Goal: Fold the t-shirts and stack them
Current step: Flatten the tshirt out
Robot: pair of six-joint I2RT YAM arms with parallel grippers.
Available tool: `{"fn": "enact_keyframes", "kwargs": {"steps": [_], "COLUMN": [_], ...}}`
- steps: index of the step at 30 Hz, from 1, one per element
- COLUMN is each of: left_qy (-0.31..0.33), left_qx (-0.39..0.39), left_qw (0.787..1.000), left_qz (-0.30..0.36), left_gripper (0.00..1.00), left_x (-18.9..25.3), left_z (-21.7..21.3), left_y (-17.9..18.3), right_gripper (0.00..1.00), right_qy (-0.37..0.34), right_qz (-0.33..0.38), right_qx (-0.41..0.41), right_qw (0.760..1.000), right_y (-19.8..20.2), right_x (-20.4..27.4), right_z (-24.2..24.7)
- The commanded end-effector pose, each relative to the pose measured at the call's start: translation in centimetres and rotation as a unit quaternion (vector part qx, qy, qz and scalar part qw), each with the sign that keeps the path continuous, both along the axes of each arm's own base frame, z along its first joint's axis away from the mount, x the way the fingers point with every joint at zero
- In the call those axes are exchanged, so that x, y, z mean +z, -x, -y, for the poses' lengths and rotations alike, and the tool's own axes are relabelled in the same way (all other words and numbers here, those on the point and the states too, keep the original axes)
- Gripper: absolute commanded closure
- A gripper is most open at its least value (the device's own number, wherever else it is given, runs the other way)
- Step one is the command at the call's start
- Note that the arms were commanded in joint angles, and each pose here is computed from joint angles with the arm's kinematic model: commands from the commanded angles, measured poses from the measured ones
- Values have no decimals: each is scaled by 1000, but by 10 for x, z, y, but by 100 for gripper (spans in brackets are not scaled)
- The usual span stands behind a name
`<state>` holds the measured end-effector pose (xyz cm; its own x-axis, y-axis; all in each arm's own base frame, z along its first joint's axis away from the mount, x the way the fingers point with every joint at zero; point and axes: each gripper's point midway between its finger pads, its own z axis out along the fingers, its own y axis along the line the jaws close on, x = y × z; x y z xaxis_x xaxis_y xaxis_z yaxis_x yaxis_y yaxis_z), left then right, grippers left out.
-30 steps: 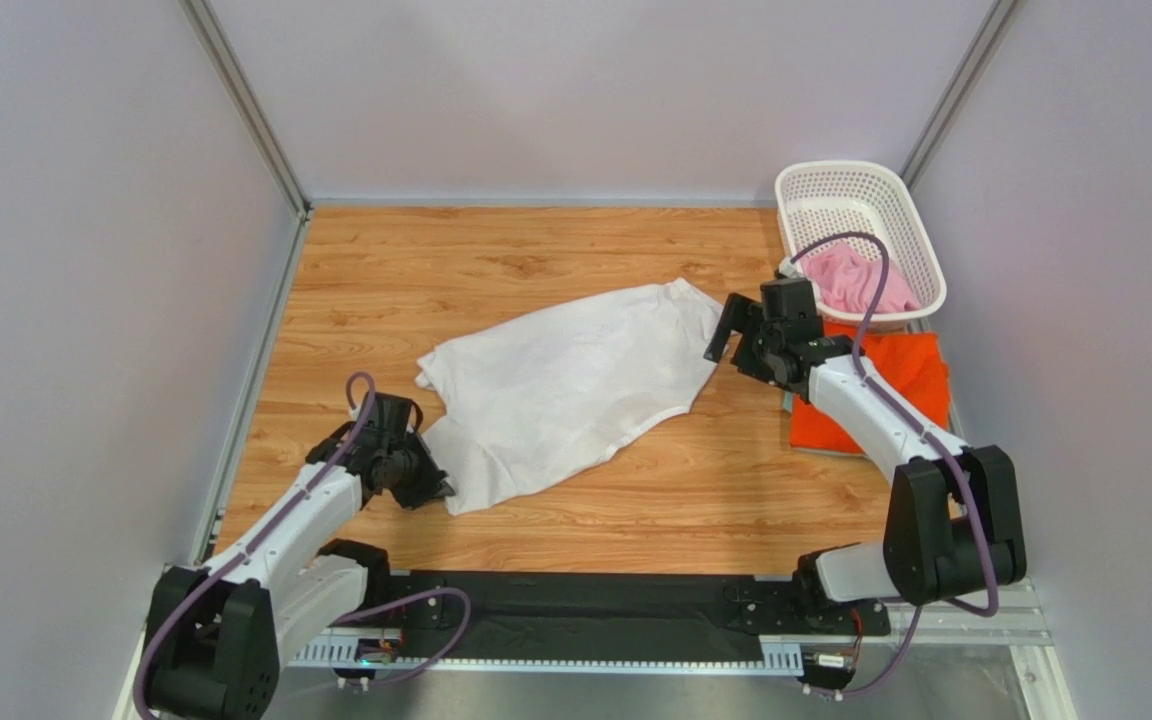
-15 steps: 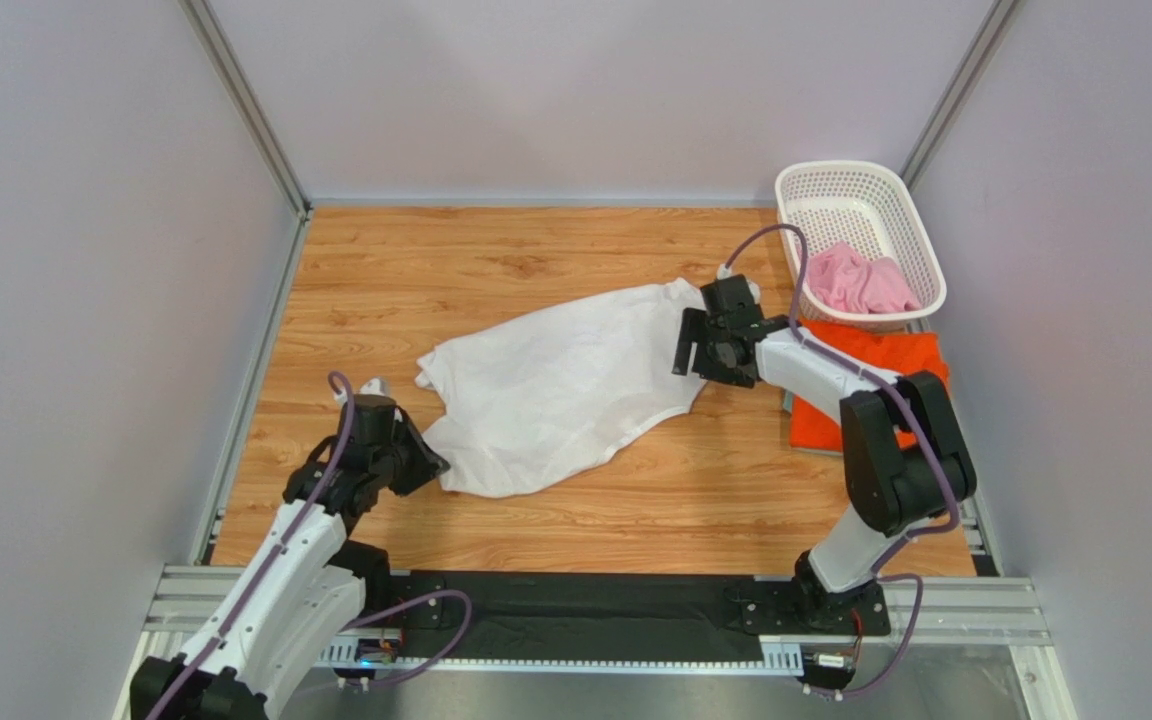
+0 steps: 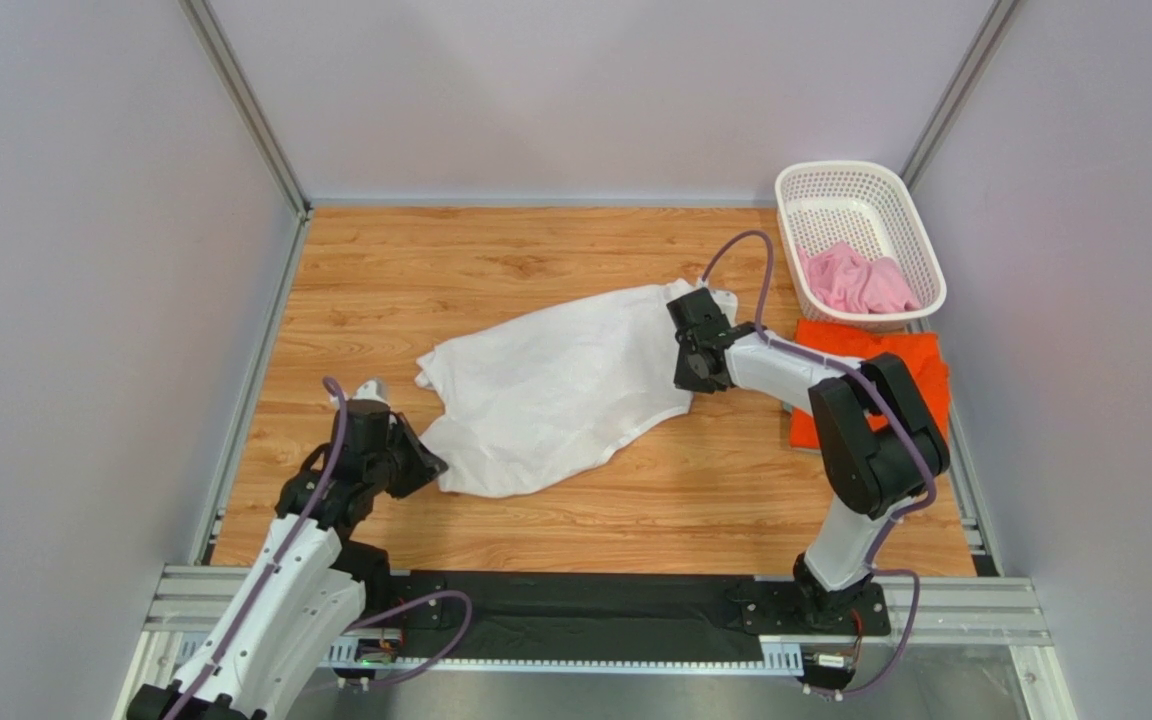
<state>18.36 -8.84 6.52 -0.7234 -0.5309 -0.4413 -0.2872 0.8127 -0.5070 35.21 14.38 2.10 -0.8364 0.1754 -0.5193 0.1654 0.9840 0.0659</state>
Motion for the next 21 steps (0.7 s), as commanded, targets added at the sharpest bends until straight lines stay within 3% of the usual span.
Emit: {"fn": "enact_keyframes", "kwargs": {"steps": [1,2,5,10,17,20,21], "left_qy": [1,-2,-7,31,62,78,83], "left_qx": [-9,-10,3,-19,-15,-21,-23], "left_qw": [999,999,997,983,947,925,913], "left_qz": [45,53,80,177,315,372,399], "left_gripper": [100,100,100,100,100,100,100], "left_x": [28,32,55,130,240,287,311], "left_z": [2,1,-4,6,0,-2,-3], "left_y": [-11,-12,-16,-18,8,26,35], "right_gripper": [95,100,100,100,100,100,100], "right_qy": [-10,-11,-6,-40,-120,-159,-179], "right_qz": [58,66,105,186,313,355,388], "right_qx": [-11,-6,10,49,101,126,134], "right_qw": [998,998,994,981,937,912,894], "right_y": [-13,-13,-15,-4,41,68,82], "right_x": [29,36,73,152,284,331,363], "right_z": [-2,-2,-6,-15,-13,-11,-7]}}
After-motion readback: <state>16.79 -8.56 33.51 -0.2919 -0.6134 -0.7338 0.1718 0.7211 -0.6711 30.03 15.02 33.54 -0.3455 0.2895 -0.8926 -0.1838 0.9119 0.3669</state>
